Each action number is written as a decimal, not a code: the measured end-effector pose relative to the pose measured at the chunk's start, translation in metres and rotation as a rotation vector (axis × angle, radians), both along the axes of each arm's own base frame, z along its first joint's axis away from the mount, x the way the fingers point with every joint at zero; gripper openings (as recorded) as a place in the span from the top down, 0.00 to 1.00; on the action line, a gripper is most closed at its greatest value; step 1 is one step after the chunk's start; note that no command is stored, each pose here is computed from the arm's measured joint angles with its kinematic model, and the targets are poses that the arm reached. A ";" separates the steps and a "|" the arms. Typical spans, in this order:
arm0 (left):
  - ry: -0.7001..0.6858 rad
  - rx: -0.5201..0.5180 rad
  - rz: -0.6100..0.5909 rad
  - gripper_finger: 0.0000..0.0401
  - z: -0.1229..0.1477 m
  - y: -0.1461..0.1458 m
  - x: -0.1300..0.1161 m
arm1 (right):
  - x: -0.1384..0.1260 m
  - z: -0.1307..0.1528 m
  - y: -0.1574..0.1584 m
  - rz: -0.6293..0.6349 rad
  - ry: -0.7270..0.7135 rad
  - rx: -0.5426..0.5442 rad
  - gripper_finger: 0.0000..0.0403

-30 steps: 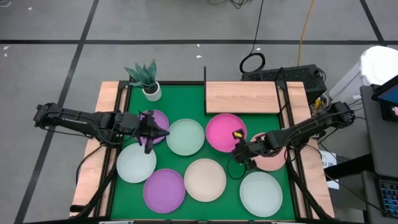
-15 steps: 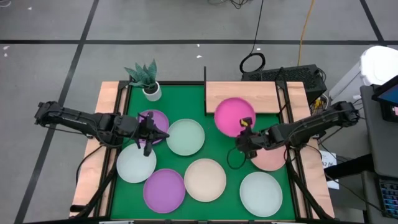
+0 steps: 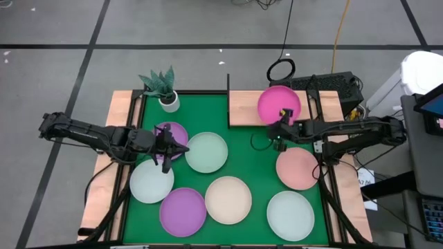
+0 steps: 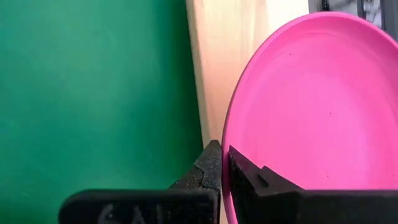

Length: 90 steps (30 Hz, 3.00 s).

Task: Place and stack plates onto a shelf
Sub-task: Put the light red plate on the shelf, then put the light green plate on the shelf

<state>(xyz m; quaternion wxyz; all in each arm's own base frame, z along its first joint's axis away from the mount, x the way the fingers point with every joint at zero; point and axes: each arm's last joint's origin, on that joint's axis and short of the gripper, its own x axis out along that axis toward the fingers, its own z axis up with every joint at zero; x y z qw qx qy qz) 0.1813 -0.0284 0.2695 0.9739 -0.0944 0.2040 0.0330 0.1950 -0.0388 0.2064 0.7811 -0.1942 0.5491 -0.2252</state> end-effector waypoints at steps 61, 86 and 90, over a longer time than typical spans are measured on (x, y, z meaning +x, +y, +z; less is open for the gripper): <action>-0.029 0.102 0.010 0.87 -0.012 -0.004 0.032 | -0.044 -0.006 -0.020 -0.073 -0.426 0.024 0.69; 0.603 0.435 -0.145 0.63 -0.081 -0.076 0.094 | -0.029 0.019 0.038 0.232 -0.566 0.209 0.69; 0.658 0.450 -0.148 0.48 -0.094 -0.078 0.095 | -0.028 0.020 0.043 0.260 -0.577 0.217 0.69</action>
